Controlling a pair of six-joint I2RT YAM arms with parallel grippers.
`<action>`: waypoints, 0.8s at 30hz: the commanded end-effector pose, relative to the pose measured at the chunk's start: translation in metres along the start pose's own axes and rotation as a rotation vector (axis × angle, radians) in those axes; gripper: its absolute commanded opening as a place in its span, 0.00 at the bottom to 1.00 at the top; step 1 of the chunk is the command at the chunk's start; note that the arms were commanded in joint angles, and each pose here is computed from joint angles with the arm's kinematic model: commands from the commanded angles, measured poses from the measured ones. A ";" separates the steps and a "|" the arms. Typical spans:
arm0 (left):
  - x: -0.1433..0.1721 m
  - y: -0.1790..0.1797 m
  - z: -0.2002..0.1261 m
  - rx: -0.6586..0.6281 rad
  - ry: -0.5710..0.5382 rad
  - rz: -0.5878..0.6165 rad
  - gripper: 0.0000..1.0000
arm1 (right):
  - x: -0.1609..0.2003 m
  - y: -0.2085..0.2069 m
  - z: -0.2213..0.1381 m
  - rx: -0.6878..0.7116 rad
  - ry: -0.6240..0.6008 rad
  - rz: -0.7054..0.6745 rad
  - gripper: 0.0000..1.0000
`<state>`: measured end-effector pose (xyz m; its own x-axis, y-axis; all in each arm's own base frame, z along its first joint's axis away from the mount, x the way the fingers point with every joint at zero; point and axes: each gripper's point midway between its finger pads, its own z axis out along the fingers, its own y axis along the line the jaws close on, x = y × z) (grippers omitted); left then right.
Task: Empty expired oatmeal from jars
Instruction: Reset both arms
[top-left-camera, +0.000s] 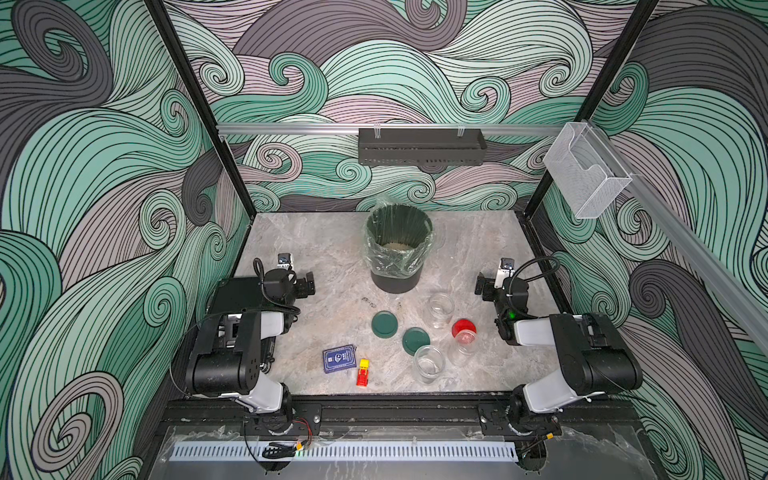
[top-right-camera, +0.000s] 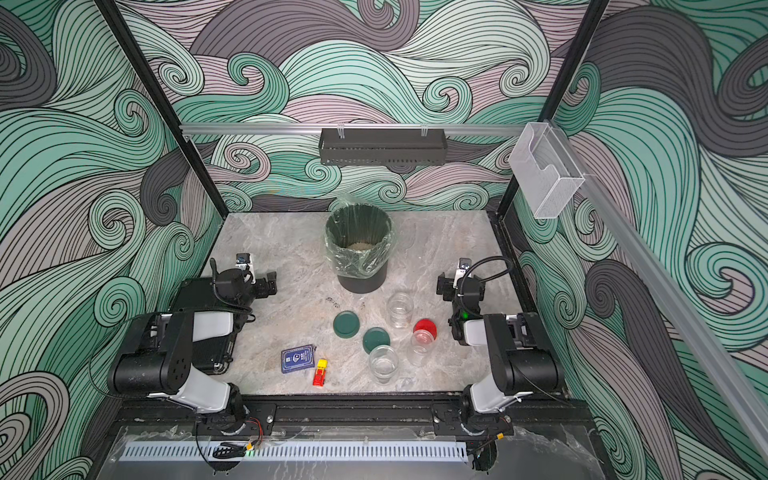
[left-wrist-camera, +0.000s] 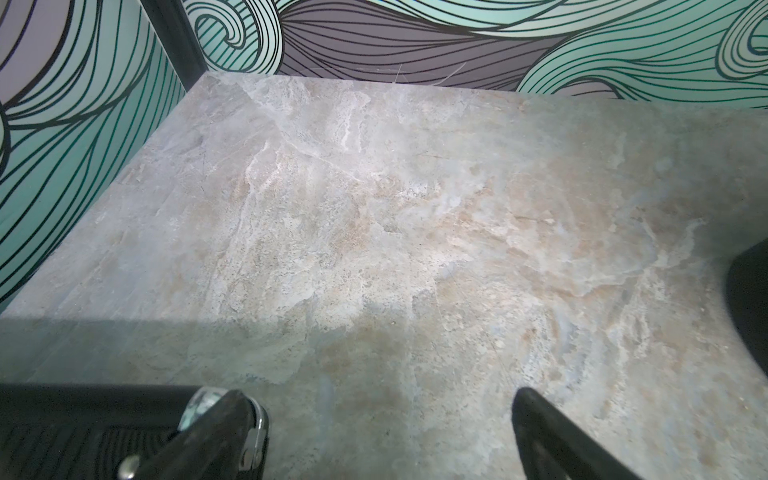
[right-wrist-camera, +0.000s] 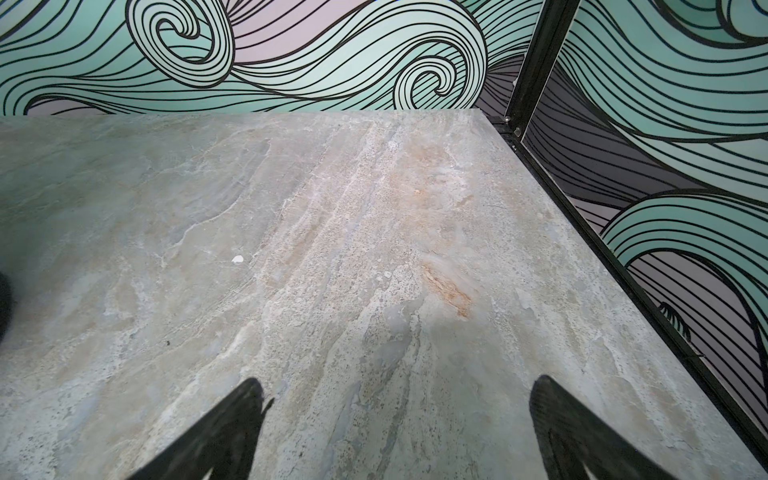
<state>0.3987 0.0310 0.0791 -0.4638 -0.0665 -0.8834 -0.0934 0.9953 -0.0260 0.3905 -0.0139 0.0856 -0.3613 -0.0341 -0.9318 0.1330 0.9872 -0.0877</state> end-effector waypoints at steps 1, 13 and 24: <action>-0.005 0.001 0.004 -0.005 0.004 -0.009 0.99 | -0.012 -0.002 0.001 0.003 -0.043 0.024 0.99; -0.005 -0.001 0.001 0.004 -0.009 0.002 0.99 | -0.012 -0.002 0.001 0.004 -0.045 0.025 0.99; -0.005 0.000 0.000 -0.002 -0.013 -0.003 0.99 | -0.012 -0.002 0.001 0.003 -0.045 0.025 0.99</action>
<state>0.3986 0.0310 0.0789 -0.4642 -0.0662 -0.8832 -0.0932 0.9953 -0.0256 0.3918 -0.0137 0.0892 -0.3467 -0.0333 -0.9374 0.1340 0.9874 -0.0846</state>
